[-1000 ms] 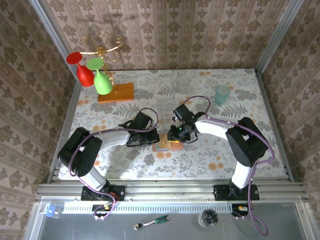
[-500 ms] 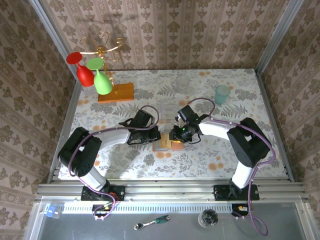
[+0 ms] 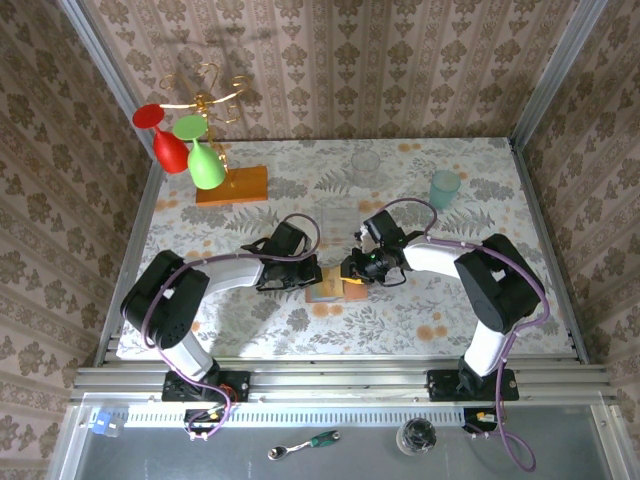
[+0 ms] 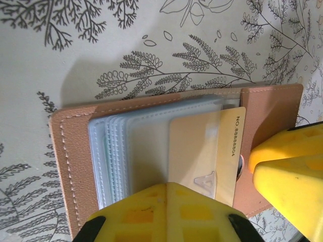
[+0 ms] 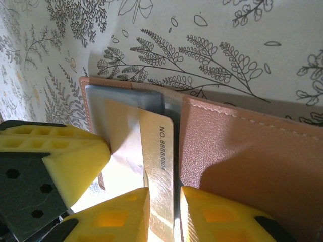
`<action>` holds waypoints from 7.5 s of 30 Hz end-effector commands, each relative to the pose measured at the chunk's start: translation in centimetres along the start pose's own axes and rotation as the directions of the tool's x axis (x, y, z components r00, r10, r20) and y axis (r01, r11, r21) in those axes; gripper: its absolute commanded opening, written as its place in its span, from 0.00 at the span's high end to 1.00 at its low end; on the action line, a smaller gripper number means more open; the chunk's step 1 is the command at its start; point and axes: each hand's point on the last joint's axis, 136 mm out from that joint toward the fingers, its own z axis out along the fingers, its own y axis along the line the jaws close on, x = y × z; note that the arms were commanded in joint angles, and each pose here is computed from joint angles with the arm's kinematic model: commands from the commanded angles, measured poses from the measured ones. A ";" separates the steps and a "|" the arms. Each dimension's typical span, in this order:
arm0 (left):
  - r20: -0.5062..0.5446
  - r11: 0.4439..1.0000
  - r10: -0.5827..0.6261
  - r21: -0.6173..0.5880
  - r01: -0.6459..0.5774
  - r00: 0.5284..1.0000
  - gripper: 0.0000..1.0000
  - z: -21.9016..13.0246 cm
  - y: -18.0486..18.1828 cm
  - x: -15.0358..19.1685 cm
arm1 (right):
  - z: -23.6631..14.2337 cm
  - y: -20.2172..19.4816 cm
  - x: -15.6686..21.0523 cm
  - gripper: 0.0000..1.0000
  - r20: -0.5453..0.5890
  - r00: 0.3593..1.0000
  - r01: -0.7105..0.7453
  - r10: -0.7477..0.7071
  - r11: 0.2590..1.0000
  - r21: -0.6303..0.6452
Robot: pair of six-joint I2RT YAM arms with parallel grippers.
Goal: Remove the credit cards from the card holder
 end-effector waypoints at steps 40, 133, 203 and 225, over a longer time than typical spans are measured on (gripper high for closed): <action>-0.032 0.999 0.008 -0.043 -0.010 0.999 1.00 0.3 1.0 0.8 | -2.6 -2.6 0.4 0.93 0.011 0.999 -0.052 0.052 0.999 -0.013; 0.222 0.995 -0.100 0.035 0.095 0.970 0.79 -8.6 5.4 -0.6 | -1.4 2.4 -9.8 0.80 -0.526 0.017 0.974 -0.850 0.132 -0.183; 0.185 0.997 -0.046 0.067 0.034 0.982 0.79 -6.3 2.6 -1.9 | -6.2 7.3 -12.6 0.93 -0.141 0.474 0.853 -0.869 0.413 0.320; 0.107 0.998 -0.019 0.061 0.012 0.994 0.87 -2.7 1.4 -0.3 | -4.1 4.5 -1.6 0.83 0.001 0.972 0.228 -0.236 0.940 0.253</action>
